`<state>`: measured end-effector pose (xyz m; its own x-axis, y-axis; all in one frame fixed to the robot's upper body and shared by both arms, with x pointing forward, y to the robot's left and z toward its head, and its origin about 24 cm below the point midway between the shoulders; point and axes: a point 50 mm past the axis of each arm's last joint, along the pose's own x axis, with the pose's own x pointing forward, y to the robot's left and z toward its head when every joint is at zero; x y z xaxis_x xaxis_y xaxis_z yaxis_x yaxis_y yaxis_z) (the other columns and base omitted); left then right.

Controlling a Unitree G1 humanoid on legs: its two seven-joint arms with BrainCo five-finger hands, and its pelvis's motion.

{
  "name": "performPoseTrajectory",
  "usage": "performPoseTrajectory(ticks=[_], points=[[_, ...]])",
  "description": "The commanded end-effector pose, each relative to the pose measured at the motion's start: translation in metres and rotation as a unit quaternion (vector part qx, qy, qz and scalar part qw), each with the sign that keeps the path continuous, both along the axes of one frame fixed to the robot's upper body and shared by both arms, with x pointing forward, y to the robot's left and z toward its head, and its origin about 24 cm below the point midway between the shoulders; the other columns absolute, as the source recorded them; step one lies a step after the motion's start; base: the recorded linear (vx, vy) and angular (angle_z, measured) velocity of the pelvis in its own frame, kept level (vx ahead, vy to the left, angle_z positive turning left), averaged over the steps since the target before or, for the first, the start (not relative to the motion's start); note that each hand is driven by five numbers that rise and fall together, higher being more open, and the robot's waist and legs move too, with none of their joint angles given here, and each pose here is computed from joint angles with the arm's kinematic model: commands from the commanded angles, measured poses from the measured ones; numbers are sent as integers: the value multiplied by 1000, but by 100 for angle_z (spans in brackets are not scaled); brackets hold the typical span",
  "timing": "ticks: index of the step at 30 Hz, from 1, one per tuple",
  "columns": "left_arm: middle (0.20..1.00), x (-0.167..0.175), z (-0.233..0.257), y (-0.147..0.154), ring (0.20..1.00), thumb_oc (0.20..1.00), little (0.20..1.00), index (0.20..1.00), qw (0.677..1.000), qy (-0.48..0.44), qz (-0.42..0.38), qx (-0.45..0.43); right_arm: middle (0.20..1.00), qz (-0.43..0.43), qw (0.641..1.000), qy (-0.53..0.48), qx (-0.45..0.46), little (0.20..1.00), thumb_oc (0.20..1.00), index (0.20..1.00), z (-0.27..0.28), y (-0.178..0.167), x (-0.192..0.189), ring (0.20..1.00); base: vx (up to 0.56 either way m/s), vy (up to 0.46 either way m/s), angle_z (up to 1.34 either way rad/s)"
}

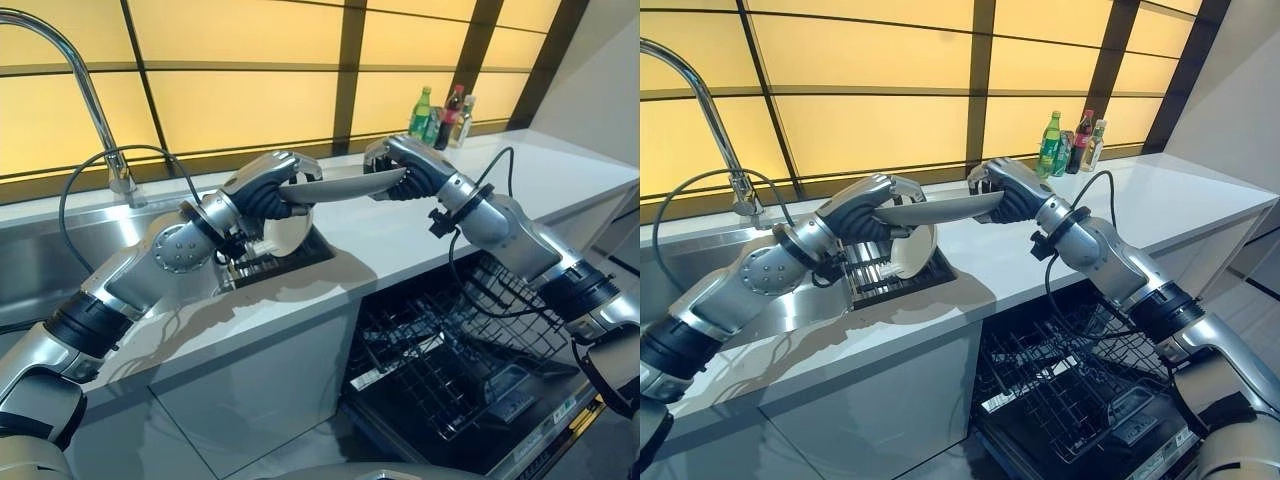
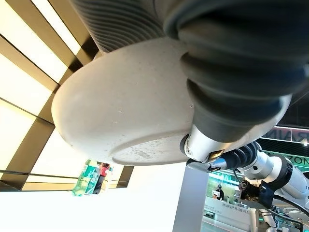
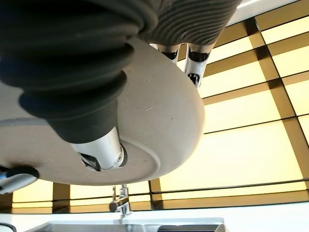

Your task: Pick up plates and place into dishwasher.

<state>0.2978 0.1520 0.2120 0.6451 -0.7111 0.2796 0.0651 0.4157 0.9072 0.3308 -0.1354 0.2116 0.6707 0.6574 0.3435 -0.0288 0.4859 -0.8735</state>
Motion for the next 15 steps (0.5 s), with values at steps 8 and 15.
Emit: performPoseTrajectory(ticks=[8,15], points=[[1000,10,26,-26,1000,1000,1000,1000,998,-30,-21,-42,200,79,990,-26,117,200,200,200,41,9,-9,200,1,0,0],[1000,32,7,49,1000,1000,1000,1000,976,-92,196,31,200,28,995,22,88,200,200,200,16,-33,-20,200,12,7,-11]])
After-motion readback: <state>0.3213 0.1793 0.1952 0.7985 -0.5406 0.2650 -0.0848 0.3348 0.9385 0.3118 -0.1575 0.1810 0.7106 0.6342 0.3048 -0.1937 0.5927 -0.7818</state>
